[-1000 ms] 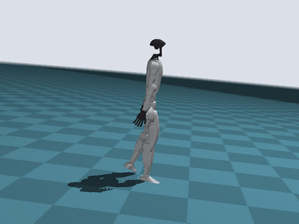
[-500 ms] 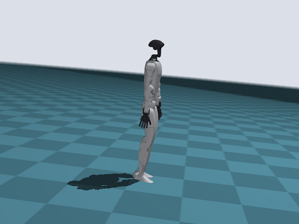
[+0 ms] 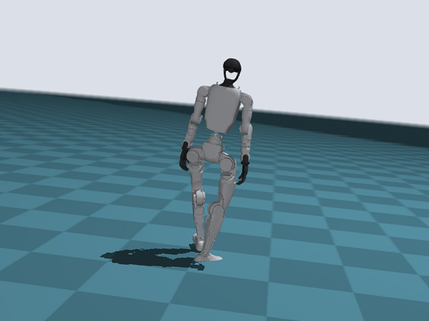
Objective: Upper body actions
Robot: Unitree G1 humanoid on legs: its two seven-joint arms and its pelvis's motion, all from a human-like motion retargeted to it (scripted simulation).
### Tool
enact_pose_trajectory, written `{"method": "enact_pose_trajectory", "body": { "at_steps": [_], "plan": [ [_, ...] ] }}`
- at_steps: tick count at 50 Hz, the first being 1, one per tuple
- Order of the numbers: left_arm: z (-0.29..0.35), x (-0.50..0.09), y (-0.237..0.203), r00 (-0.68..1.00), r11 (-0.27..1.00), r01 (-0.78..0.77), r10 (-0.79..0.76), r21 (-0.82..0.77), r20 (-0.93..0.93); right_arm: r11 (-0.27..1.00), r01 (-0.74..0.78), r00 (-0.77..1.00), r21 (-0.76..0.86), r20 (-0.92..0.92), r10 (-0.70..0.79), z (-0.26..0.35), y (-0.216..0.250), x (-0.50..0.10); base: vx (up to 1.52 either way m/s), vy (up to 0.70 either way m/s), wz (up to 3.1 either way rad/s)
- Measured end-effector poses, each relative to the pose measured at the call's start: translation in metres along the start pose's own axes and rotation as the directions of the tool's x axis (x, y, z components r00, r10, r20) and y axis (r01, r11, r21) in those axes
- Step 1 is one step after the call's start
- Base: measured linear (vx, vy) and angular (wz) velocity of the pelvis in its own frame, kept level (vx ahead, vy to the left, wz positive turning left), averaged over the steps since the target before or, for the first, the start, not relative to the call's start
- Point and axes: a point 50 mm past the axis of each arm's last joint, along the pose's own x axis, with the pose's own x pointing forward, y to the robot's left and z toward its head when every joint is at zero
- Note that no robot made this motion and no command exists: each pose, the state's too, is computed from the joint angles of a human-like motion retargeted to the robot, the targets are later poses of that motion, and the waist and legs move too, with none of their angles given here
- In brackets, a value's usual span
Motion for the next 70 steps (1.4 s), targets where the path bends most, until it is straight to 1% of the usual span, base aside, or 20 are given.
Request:
{"method": "enact_pose_trajectory", "body": {
  "at_steps": [5,8,13,15,20,22,25,30,35,40,44,48,50,55,61,65,70],
  "plan": [
    [0.004,0.000,-0.006,1.000,1.000,0.002,-0.003,0.017,0.005,0.999,0.012,0.998,-0.033,-0.057,-0.014,-0.017,0.003,0.001,-0.05,0.17,4.31],
    [0.001,0.001,-0.010,1.000,1.000,0.022,-0.022,-0.020,0.000,1.000,-0.001,0.996,-0.029,-0.092,-0.002,-0.025,0.009,0.001,0.13,0.17,3.60],
    [-0.019,0.002,-0.016,0.999,0.989,0.024,-0.030,-0.147,-0.041,1.000,-0.026,0.995,0.003,-0.092,0.026,-0.024,0.021,0.001,0.22,0.22,2.14],
    [-0.030,0.003,-0.019,0.998,0.978,0.010,-0.024,-0.209,-0.064,0.999,-0.037,0.997,0.006,-0.064,0.037,-0.017,0.024,0.001,0.25,0.15,1.21],
    [-0.069,0.002,-0.037,0.983,0.929,-0.001,-0.067,-0.371,-0.169,0.999,-0.043,0.999,-0.014,0.011,0.043,0.005,0.022,0.000,0.37,0.24,1.39],
    [-0.079,0.000,-0.041,0.973,0.919,-0.008,-0.084,-0.394,-0.215,0.998,-0.058,0.996,0.016,0.070,0.057,0.014,0.022,0.000,0.27,0.19,1.94],
    [-0.087,-0.002,-0.046,0.960,0.925,0.008,-0.113,-0.379,-0.255,0.994,-0.095,0.989,0.050,0.117,0.089,0.022,0.021,-0.001,0.27,0.14,2.51],
    [-0.074,-0.001,-0.033,0.970,0.959,0.020,-0.087,-0.282,-0.227,0.987,-0.133,0.984,0.095,0.131,0.120,0.028,0.029,-0.002,0.17,-0.06,2.32],
    [-0.059,0.001,-0.018,0.983,0.976,0.011,-0.050,-0.216,-0.175,0.991,-0.133,0.985,0.017,0.117,0.130,0.025,0.033,-0.002,0.14,-0.16,1.82],
    [-0.051,0.001,-0.014,0.987,0.979,0.011,-0.043,-0.202,-0.155,0.995,-0.092,0.992,-0.037,0.087,0.095,0.022,0.030,-0.001,0.14,-0.20,1.55],
    [-0.056,0.000,-0.011,0.984,0.982,0.010,-0.043,-0.190,-0.172,0.996,-0.087,0.993,-0.034,0.078,0.090,0.023,0.028,-0.002,0.20,-0.20,0.90],
    [-0.066,-0.001,-0.012,0.972,0.989,-0.003,-0.031,-0.146,-0.234,0.993,-0.116,0.989,-0.008,0.088,0.117,0.028,0.031,-0.002,0.12,-0.15,0.59],
    [-0.071,-0.002,-0.015,0.969,0.986,-0.030,-0.012,-0.165,-0.246,0.995,-0.103,0.988,-0.012,0.119,0.104,0.036,0.029,-0.003,0.03,-0.18,0.37],
    [-0.095,-0.005,-0.025,0.951,0.983,0.021,-0.077,-0.184,-0.301,0.993,-0.059,0.987,-0.101,0.141,0.073,0.042,0.026,-0.004,0.13,-0.10,0.67],
    [-0.099,-0.006,-0.020,0.944,0.986,-0.004,-0.051,-0.168,-0.325,0.986,-0.102,0.981,-0.130,0.153,0.121,0.047,0.033,-0.005,0.04,-0.12,-0.15],
    [-0.091,-0.004,-0.026,0.954,0.982,0.012,-0.068,-0.190,-0.293,0.985,-0.086,0.984,-0.152,0.143,0.108,0.042,0.033,-0.005,0.03,-0.01,-0.43],
    [-0.072,0.000,-0.029,0.977,0.989,0.009,-0.040,-0.149,-0.208,0.983,-0.091,0.988,-0.160,0.109,0.110,0.032,0.034,-0.003,0.00,0.06,-1.60]
  ]
}}
